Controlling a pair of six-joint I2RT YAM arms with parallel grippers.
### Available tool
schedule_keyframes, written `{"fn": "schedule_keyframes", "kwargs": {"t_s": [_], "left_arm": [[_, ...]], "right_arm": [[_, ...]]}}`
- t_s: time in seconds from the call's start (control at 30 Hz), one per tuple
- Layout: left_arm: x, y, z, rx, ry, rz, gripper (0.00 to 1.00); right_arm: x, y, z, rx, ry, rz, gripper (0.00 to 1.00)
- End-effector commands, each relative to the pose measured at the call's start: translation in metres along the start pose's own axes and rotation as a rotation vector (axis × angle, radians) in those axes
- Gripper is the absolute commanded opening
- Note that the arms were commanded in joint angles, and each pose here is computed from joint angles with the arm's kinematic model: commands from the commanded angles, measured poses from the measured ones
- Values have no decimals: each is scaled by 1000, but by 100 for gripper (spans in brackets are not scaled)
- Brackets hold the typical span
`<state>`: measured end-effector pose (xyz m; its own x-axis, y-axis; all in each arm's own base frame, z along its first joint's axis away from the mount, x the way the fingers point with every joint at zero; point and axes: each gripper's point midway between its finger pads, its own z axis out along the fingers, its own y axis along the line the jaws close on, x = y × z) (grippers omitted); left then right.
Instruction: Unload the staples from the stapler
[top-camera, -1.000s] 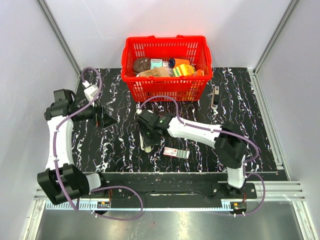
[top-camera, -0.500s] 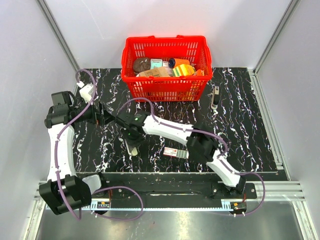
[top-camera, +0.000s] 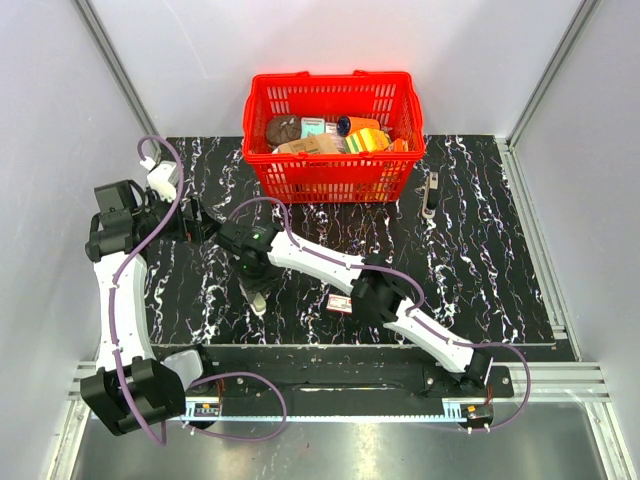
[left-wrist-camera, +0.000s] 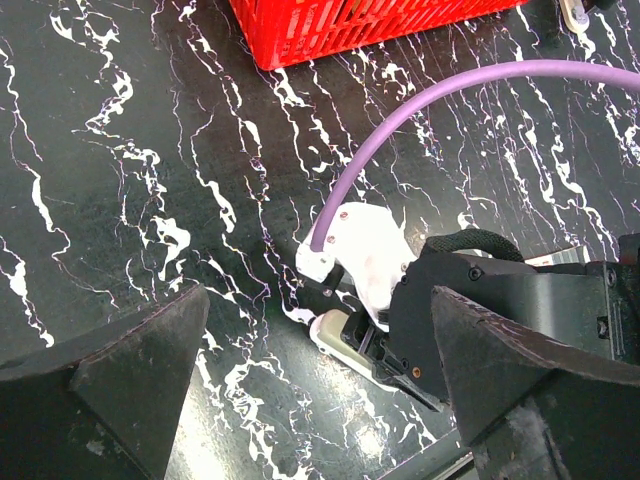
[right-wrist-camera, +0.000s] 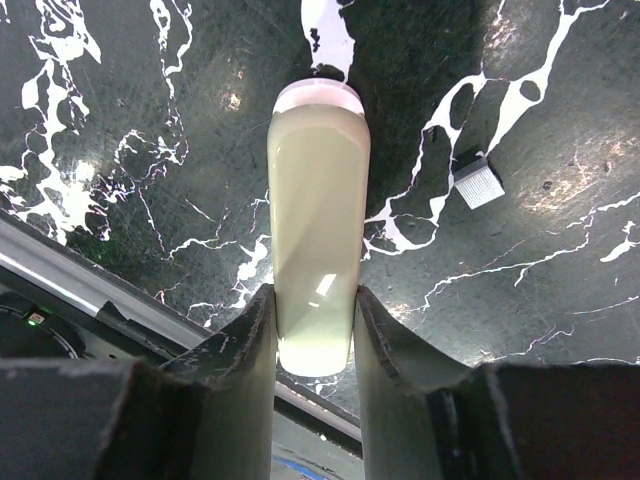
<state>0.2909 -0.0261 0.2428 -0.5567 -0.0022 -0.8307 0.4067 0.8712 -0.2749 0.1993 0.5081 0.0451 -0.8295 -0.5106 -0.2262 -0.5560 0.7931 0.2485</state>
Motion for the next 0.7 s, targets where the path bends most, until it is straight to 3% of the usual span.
{"fn": "schedule_keyframes", "kwargs": {"t_s": [0.0, 0.27, 0.43, 0.67], "left_arm": [[-3, -8, 0, 25, -10, -14, 99], [-1, -2, 0, -3, -4, -9, 99], [1, 1, -1, -24, 0, 10, 99], [2, 6, 0, -43, 7, 25, 99]], "right_arm": [[0, 18, 9, -36, -12, 15, 29], [-36, 33, 8, -76, -151, 103, 30], [-47, 37, 8, -92, -194, 131, 40], [-66, 51, -18, -155, -277, 127, 63]]}}
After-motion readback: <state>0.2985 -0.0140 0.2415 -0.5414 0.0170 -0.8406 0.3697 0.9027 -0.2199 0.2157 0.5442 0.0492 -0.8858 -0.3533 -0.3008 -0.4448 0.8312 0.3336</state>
